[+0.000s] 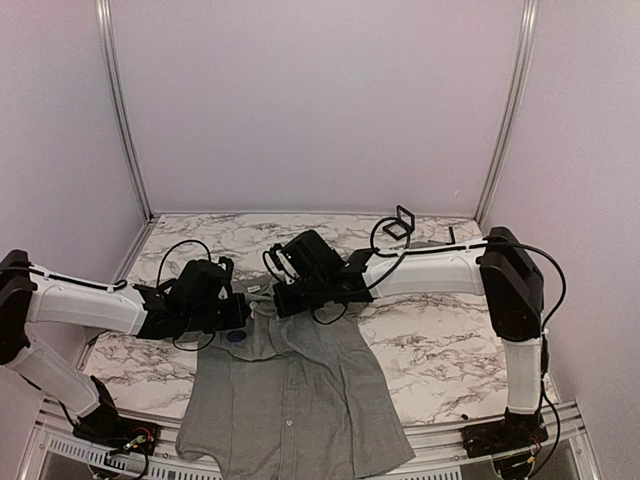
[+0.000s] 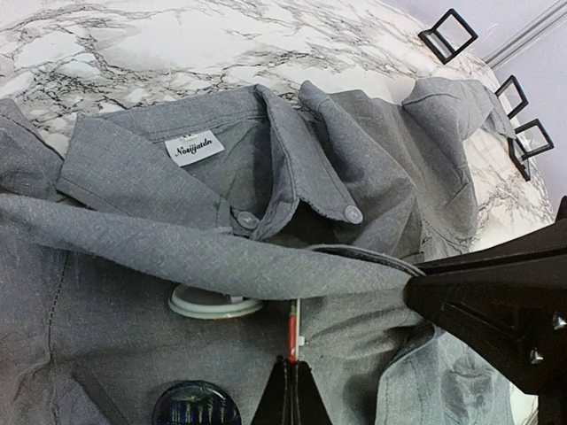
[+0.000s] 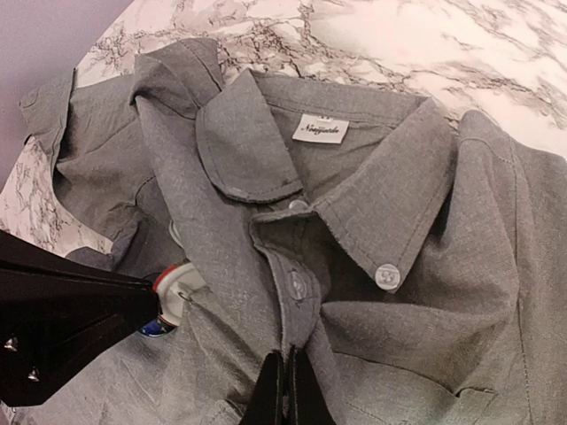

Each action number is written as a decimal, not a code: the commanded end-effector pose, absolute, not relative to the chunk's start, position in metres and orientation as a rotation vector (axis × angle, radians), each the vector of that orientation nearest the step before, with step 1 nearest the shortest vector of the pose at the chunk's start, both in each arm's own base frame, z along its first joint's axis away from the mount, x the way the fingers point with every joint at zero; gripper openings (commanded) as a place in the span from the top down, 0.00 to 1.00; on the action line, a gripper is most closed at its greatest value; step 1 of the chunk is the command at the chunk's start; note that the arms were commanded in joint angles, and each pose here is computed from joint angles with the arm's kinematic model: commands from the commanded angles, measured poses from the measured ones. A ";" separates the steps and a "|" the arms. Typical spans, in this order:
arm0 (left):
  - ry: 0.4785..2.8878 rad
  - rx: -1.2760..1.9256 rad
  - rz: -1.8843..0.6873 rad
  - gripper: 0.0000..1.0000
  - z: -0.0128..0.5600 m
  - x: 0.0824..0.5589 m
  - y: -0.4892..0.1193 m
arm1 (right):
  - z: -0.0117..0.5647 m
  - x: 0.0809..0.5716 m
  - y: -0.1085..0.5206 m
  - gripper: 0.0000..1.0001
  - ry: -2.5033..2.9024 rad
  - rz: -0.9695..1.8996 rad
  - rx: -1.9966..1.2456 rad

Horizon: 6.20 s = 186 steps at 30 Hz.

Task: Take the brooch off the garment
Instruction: Pick up the brooch from the crumpled clothing, then pick up the crumpled clothing from the center of the board, then pick up the brooch from the crumpled clothing.

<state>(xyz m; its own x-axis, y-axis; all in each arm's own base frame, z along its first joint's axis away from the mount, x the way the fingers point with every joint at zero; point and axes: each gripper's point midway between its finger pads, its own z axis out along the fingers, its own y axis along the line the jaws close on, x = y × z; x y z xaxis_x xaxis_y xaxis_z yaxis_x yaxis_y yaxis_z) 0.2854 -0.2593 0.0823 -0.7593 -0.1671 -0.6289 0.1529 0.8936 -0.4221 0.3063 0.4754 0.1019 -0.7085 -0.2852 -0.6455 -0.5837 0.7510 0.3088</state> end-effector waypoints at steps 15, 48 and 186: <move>2.307 0.064 -0.717 1.00 0.103 0.288 -0.267 | 0.099 0.321 0.439 1.00 2.372 0.536 -0.599; 2.497 -0.003 -0.859 1.00 0.095 0.307 -0.270 | 0.113 0.283 0.462 0.23 2.218 0.478 -0.763; 2.653 0.327 -1.350 1.00 0.087 0.264 -0.324 | 0.171 0.278 0.430 0.38 1.997 0.711 -0.885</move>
